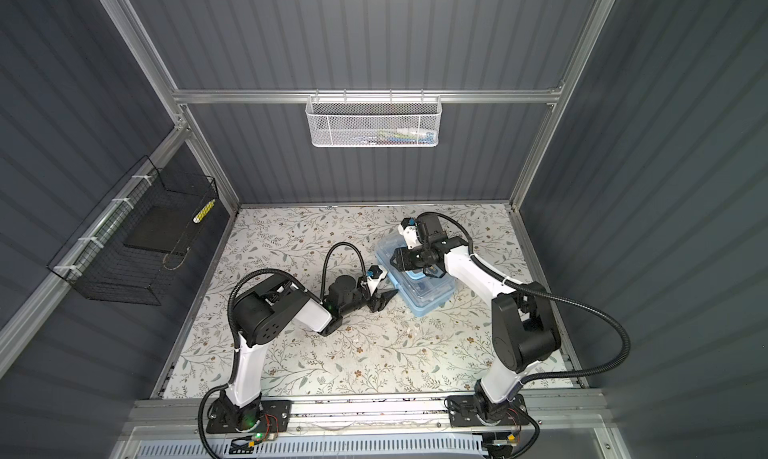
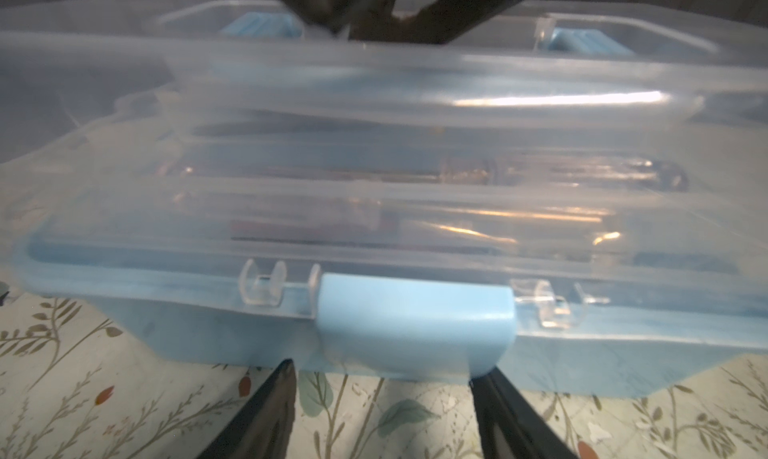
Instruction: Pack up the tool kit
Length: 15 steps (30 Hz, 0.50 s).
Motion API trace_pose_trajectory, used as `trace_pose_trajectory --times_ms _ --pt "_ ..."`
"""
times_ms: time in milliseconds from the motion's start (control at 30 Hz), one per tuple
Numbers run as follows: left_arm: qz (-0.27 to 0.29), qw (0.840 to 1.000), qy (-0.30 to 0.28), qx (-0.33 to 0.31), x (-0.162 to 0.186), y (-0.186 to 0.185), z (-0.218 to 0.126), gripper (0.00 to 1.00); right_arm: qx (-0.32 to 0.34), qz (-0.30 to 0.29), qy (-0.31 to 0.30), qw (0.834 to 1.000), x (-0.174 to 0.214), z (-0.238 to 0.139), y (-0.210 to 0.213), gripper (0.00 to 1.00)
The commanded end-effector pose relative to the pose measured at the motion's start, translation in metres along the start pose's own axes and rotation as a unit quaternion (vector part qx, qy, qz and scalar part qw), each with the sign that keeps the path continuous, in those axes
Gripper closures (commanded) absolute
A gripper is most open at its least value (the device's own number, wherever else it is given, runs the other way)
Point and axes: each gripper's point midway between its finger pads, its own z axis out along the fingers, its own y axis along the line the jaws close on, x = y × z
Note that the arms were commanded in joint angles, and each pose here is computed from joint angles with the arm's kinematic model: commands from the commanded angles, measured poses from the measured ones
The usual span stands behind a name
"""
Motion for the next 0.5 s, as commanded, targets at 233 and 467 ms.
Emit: trace_pose_trajectory --times_ms 233,467 --pt "-0.002 1.000 -0.009 -0.006 -0.0103 0.0052 0.0053 0.35 0.006 0.043 0.100 0.994 0.0558 0.0200 -0.0105 0.46" --pt "0.001 1.000 -0.008 -0.008 -0.0112 0.0059 0.0056 0.37 0.006 0.043 0.099 0.994 0.0553 0.0197 -0.0104 0.46"
